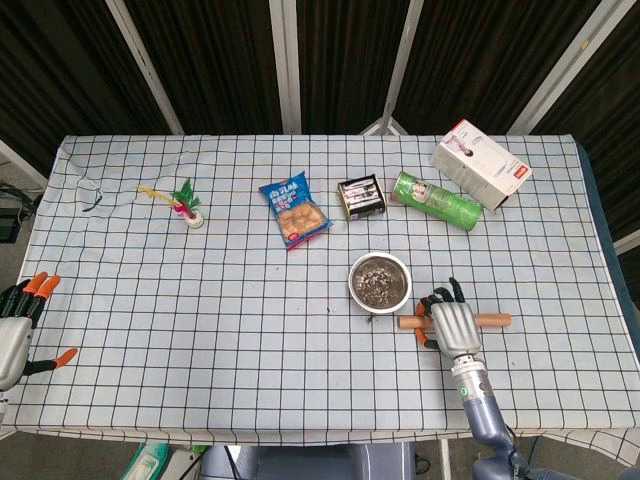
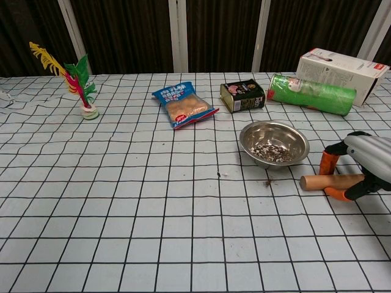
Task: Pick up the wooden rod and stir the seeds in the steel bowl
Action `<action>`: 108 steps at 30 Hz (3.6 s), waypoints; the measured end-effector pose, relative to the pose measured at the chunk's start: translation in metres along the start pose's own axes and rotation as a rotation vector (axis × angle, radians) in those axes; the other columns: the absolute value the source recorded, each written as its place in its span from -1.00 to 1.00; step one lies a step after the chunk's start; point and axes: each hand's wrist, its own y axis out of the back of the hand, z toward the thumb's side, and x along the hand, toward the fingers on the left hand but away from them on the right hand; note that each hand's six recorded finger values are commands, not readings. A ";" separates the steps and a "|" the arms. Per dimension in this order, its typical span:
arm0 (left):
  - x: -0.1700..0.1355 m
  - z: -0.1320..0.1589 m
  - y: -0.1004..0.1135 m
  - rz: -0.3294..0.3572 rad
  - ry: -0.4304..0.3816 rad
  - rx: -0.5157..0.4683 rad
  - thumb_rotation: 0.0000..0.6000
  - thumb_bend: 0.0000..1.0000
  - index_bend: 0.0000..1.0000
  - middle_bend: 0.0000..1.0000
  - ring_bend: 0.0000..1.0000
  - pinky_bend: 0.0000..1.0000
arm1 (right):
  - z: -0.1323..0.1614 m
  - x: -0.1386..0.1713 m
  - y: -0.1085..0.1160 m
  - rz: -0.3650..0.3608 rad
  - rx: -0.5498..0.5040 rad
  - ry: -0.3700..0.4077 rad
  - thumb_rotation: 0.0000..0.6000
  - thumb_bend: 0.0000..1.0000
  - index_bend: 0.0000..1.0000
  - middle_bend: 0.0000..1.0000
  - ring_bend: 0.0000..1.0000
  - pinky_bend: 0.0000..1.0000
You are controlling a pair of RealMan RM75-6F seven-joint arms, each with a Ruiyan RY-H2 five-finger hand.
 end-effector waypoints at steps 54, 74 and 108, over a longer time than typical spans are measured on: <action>0.001 0.002 -0.001 -0.014 0.003 -0.038 1.00 -0.91 -1.00 -1.00 -1.00 -1.00 | 0.010 -0.035 0.164 -0.446 -1.178 -0.020 1.00 0.13 0.56 0.25 -0.07 -1.00; 0.002 0.004 -0.003 -0.026 -0.002 -0.057 1.00 -0.91 -1.00 -1.00 -1.00 -1.00 | 0.064 -0.048 0.122 -0.584 -1.309 0.038 1.00 0.13 0.56 0.25 -0.07 -1.00; 0.002 0.005 -0.004 -0.041 -0.005 -0.077 1.00 -0.91 -1.00 -1.00 -1.00 -1.00 | 0.080 -0.055 0.055 -0.575 -1.285 0.016 1.00 0.13 0.56 0.25 -0.07 -1.00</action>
